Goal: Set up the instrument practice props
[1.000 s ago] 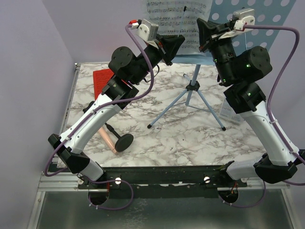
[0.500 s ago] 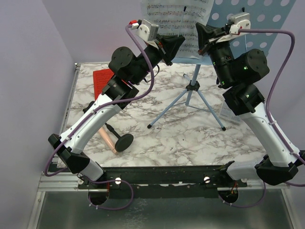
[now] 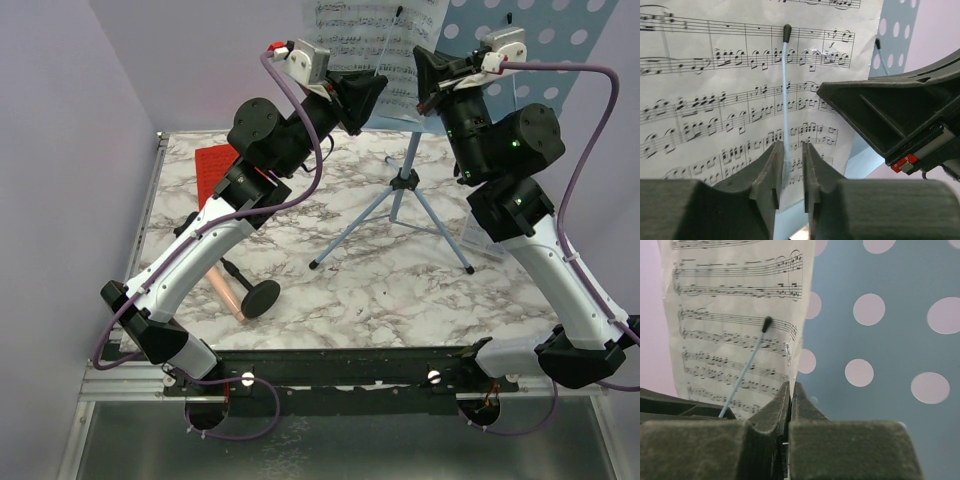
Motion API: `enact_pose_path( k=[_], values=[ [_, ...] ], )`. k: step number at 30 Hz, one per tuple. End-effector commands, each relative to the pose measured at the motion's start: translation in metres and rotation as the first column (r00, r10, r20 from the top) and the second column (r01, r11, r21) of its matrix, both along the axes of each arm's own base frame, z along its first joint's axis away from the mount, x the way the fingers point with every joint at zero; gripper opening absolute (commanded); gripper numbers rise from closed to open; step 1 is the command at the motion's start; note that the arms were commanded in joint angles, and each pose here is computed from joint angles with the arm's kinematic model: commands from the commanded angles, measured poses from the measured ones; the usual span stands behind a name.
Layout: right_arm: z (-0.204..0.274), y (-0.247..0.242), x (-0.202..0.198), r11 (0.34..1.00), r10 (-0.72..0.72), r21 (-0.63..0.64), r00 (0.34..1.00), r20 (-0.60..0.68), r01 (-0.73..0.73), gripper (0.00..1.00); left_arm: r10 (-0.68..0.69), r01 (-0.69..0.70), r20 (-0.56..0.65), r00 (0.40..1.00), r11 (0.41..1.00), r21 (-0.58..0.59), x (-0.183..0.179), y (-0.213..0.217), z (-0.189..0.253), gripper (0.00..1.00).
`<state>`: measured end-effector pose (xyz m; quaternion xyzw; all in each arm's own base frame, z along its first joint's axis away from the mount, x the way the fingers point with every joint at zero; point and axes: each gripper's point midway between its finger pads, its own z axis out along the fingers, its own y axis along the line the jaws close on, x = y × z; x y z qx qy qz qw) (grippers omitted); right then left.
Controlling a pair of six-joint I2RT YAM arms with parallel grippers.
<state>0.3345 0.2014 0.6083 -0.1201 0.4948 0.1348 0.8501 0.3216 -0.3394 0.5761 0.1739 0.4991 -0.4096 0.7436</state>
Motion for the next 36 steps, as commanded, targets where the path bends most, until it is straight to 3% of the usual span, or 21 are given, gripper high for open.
enact_pose_path(
  k=[1,5,14,24,29,36],
  values=[
    [0.008,-0.010,-0.005,0.999,-0.030,0.017,0.999,0.028,0.030,0.00,0.027,-0.027,0.004,1.000,0.999,-0.033,-0.004,0.010,0.011,0.33],
    [0.008,-0.010,-0.006,1.000,-0.027,0.018,0.999,0.029,0.026,0.00,0.029,-0.029,0.001,1.000,0.999,-0.034,-0.004,0.010,0.011,0.44],
    [0.006,-0.011,-0.003,0.999,-0.044,0.013,0.999,0.033,0.043,0.00,0.033,-0.033,-0.003,0.999,0.999,-0.043,-0.014,0.021,0.012,0.49],
    [0.007,-0.008,0.013,0.994,-0.102,-0.030,0.994,0.031,0.103,0.00,0.102,-0.103,-0.053,0.993,0.994,-0.030,-0.023,0.049,-0.011,0.61],
    [0.009,-0.010,0.015,0.992,-0.118,-0.037,0.992,0.039,0.120,0.12,0.151,-0.152,-0.102,0.983,0.988,0.001,-0.024,0.063,-0.032,0.62],
    [0.018,-0.014,0.013,0.989,-0.138,-0.044,0.989,0.057,0.140,0.12,0.207,-0.205,-0.163,0.965,0.978,0.028,-0.031,0.085,-0.058,0.64]
  ],
)
